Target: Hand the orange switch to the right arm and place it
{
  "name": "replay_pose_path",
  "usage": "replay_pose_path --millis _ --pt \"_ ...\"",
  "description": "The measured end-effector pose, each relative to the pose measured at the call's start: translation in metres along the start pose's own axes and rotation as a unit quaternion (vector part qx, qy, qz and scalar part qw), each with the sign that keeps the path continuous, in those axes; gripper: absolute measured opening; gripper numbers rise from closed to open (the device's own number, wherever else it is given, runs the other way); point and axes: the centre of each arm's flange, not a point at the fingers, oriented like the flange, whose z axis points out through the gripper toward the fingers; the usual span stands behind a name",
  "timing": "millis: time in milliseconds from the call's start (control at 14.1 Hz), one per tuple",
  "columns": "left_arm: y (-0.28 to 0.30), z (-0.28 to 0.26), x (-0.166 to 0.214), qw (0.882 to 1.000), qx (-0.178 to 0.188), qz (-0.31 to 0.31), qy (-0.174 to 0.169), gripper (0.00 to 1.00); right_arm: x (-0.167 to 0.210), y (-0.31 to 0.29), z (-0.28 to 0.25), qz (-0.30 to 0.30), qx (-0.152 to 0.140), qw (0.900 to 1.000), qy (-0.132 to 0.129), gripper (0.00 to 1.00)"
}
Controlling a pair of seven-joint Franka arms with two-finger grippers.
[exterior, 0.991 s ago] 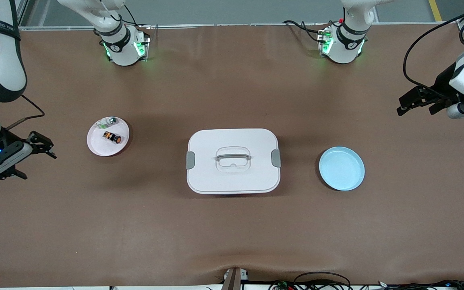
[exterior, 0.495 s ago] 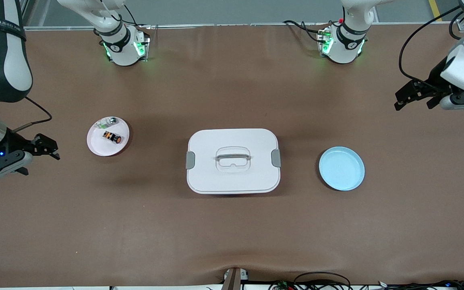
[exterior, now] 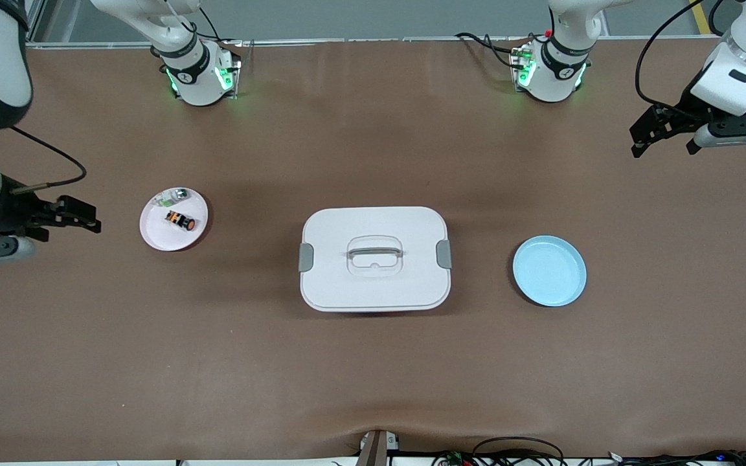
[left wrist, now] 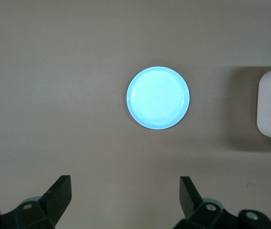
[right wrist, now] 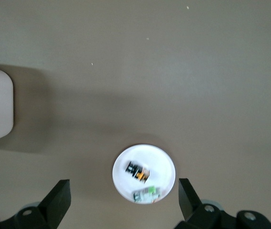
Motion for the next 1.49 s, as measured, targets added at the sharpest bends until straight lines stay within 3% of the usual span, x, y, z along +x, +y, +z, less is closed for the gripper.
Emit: replay_pose_path --millis 354,566,1486 --pt "-0.016 -0.028 0.026 1.000 -0.011 0.002 0.002 1.00 -0.021 0.022 -0.035 0.027 0.000 0.999 -0.027 1.00" --pt "-0.027 -0.031 0.049 1.000 -0.021 -0.002 -0.003 1.00 -0.031 0.008 -0.056 0.016 -0.017 1.000 -0.016 1.00" --pt "-0.015 -0.012 0.073 0.999 -0.042 0.015 -0.020 1.00 -0.073 0.009 -0.110 0.028 -0.024 0.999 0.020 1.00"
